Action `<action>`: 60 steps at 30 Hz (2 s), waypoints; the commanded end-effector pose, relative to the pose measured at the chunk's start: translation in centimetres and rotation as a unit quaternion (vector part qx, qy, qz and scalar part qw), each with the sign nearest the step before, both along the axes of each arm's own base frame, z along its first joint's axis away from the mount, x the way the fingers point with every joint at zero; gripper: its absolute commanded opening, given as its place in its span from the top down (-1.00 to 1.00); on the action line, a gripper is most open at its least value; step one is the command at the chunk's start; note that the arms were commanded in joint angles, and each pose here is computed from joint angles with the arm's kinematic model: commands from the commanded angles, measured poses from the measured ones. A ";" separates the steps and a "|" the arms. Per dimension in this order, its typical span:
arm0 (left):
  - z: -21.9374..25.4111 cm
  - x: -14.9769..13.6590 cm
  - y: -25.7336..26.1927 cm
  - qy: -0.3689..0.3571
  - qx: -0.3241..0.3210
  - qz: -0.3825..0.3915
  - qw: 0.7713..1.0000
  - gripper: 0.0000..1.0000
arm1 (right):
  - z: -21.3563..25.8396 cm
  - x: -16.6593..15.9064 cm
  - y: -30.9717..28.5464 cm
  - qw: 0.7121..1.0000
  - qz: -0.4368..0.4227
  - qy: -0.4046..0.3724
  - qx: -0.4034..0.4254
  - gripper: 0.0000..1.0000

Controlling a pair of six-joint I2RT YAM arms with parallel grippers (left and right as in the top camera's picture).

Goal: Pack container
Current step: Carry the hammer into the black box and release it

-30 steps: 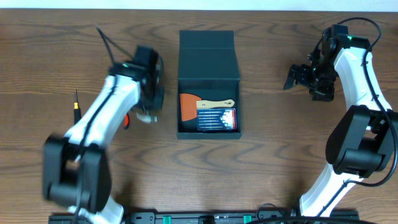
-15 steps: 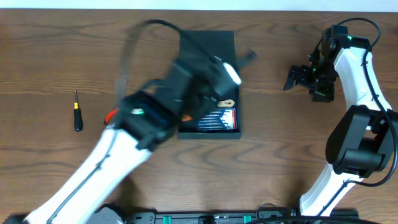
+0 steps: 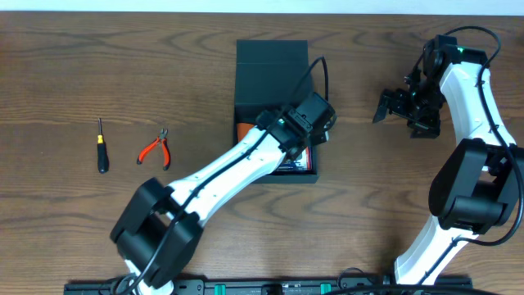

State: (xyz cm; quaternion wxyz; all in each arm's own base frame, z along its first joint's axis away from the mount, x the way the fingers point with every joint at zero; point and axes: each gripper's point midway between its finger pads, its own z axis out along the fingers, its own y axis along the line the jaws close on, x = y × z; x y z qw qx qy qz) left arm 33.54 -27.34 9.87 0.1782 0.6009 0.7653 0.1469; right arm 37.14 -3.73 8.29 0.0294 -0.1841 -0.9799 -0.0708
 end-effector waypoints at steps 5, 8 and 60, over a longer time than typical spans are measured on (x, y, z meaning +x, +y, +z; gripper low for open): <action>0.4 1.1 1.4 -0.007 0.001 0.018 1.000 0.89 | 0.0 -0.1 0.4 1.000 -0.001 0.003 0.006 -0.99; 0.0 1.4 1.8 0.026 -0.041 0.046 0.998 0.89 | 0.0 -0.1 0.4 1.000 -0.001 0.003 0.006 -0.99; -3.4 1.0 3.0 0.099 -0.102 0.038 0.989 0.89 | 0.0 0.0 0.4 1.000 -0.001 0.001 0.006 -0.98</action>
